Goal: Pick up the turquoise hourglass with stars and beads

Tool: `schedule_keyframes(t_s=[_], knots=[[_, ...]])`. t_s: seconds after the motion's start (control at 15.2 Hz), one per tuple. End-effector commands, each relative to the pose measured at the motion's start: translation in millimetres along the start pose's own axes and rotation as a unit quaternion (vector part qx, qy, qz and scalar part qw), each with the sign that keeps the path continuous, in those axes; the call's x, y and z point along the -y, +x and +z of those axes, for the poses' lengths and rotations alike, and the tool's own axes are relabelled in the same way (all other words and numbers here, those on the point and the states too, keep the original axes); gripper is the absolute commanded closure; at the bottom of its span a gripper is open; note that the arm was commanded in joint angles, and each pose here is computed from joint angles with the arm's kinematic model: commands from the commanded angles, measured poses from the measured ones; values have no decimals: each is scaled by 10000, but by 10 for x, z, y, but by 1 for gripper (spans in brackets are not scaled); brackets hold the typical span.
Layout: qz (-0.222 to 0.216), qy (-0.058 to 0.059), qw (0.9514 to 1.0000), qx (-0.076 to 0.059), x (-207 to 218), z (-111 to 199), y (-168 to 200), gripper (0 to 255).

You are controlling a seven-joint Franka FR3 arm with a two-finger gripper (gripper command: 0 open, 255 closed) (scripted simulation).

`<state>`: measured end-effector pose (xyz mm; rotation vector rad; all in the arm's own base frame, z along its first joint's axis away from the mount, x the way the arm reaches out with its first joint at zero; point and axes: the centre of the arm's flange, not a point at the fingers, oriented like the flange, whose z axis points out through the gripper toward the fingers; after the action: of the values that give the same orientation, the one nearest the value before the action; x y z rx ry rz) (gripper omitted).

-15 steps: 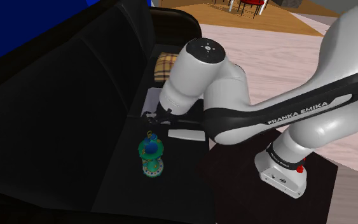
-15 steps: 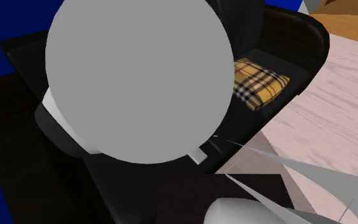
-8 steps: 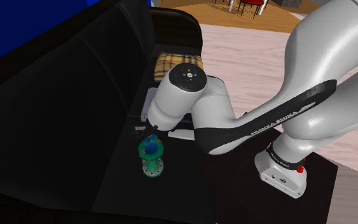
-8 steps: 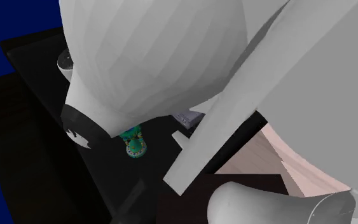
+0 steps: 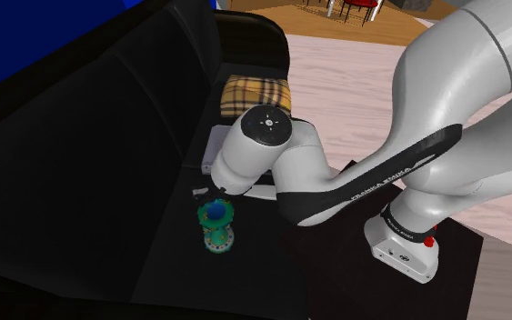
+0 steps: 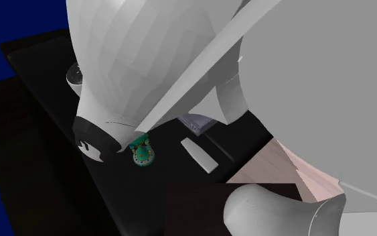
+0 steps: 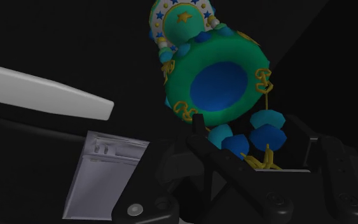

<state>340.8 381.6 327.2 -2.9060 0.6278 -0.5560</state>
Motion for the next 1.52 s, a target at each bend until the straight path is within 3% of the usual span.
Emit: schedule_keyframes(t_s=[0.0, 0.4, 1.45], knots=[[-5, -14, 10000, 6, -11, 11, -11, 255], [-5, -13, 10000, 6, -7, 10, -7, 255], [-5, -13, 10000, 5, 144, -731, 256, 255]])
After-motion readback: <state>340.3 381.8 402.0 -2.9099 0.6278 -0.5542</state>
